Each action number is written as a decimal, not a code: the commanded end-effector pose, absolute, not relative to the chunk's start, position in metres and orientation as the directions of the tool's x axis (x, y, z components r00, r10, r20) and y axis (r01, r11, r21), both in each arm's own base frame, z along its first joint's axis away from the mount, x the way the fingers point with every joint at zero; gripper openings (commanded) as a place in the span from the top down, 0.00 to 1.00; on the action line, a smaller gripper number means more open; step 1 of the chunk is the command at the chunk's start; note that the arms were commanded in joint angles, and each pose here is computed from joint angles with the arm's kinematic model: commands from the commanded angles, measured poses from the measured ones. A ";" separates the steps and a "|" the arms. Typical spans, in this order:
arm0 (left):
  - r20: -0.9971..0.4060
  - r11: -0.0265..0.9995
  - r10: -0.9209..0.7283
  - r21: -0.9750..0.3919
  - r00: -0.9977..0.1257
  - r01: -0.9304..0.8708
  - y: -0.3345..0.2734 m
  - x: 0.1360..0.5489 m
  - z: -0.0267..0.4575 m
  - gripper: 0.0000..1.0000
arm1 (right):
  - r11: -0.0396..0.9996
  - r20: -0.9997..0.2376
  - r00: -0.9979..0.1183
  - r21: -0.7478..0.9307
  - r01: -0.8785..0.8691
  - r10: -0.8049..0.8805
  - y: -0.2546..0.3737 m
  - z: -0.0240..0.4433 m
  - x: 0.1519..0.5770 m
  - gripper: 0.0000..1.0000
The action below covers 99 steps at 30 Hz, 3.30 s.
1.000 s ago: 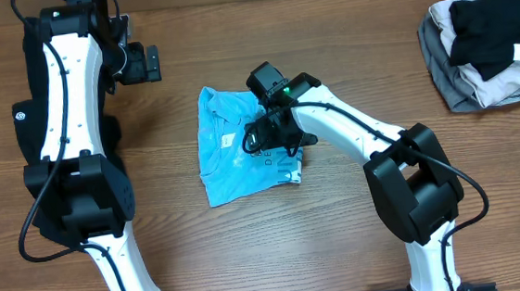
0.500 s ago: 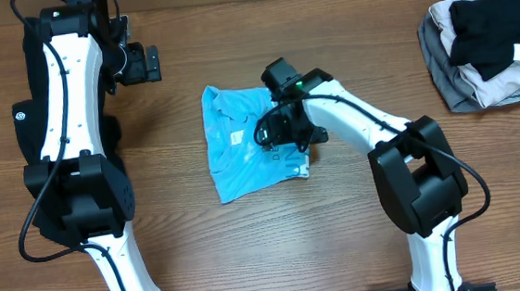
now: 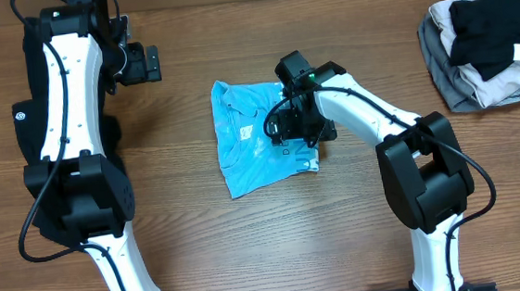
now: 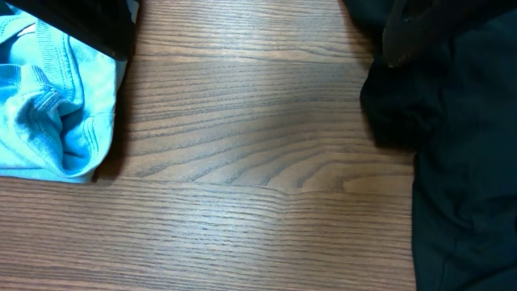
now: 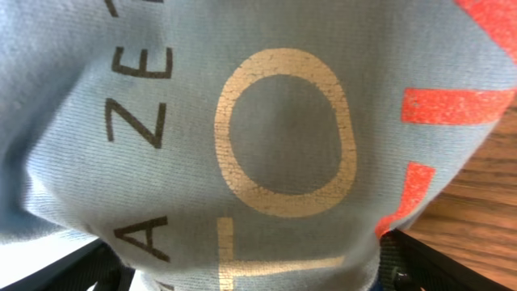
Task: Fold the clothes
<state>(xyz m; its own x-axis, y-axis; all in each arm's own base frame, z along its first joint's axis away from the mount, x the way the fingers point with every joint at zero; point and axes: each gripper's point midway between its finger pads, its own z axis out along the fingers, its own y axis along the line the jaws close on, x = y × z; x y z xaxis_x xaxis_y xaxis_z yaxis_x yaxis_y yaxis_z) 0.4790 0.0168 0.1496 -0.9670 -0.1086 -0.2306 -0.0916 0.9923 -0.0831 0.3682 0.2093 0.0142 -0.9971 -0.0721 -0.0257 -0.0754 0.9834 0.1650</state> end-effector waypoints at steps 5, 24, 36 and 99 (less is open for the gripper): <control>-0.264 0.991 -0.119 -0.091 -0.957 -0.098 0.018 0.483 0.161 0.00 | 0.968 -0.089 -0.993 0.231 -0.095 -0.076 0.219 0.061 0.371 0.04; -0.264 0.989 -0.122 -0.117 -0.957 -0.094 0.013 0.484 0.162 0.00 | 0.917 -0.138 -0.963 0.298 -0.264 -0.232 0.267 0.079 0.334 0.03; -0.267 0.989 -0.122 -0.117 -0.956 -0.093 0.014 0.485 0.162 0.00 | 0.913 -0.061 -0.949 0.259 -0.315 -0.310 0.262 0.025 0.327 0.03; -0.301 0.990 -0.119 -0.106 -0.946 -0.091 0.017 0.492 0.164 0.00 | 0.971 -0.223 -0.966 0.169 -0.170 -0.131 0.165 0.113 0.405 0.00</control>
